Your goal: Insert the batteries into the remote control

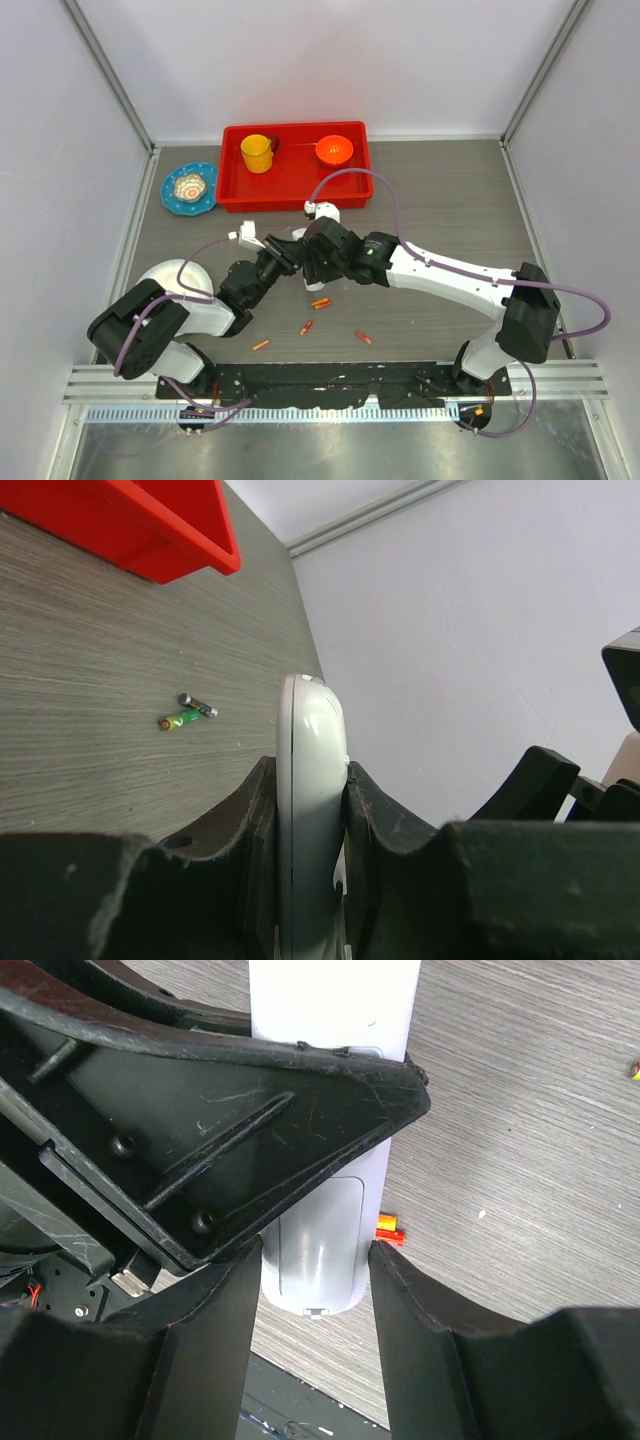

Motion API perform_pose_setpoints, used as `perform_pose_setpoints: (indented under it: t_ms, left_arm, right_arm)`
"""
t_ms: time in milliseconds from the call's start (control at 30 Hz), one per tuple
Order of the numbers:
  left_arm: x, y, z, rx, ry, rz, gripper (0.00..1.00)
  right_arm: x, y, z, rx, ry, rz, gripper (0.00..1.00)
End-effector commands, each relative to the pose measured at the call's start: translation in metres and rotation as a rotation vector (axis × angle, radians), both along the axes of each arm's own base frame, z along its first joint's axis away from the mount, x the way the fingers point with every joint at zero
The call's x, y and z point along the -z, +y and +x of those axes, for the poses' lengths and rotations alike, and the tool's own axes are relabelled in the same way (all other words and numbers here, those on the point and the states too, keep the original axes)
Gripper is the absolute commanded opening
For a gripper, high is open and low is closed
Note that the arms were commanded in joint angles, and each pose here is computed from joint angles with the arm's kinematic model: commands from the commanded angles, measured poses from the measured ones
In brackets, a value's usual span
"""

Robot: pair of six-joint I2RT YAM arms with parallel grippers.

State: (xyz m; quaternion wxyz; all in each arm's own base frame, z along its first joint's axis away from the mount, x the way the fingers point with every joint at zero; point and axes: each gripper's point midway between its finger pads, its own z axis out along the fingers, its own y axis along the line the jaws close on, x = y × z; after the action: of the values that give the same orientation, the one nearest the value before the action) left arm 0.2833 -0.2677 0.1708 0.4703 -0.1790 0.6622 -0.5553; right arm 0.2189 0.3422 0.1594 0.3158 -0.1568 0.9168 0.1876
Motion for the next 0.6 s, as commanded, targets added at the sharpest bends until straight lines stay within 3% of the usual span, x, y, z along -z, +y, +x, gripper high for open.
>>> perform_pose_setpoints:
  t_ms: [0,200,267,333,567]
  left_arm:
    - [-0.101,-0.003,-0.024,0.072,-0.281,-0.255,0.0]
    - [-0.095,-0.004,-0.021,0.063,-0.271,-0.24,0.0]
    - [-0.092,-0.004,-0.02,0.062,-0.264,-0.233,0.0]
    - [-0.09,-0.005,-0.02,0.062,-0.262,-0.229,0.0]
    - [-0.083,-0.007,-0.016,0.06,-0.249,-0.213,0.0]
  right_arm:
    - [-0.025,0.012,0.014,0.019,-0.068,0.077,0.54]
    - [-0.035,0.013,0.013,0.021,-0.076,0.11,0.61]
    - [-0.041,0.015,0.013,0.019,-0.081,0.127,0.71]
    - [-0.045,0.015,0.013,0.018,-0.085,0.137,0.75]
    - [-0.067,0.012,0.011,0.011,-0.118,0.179,0.84]
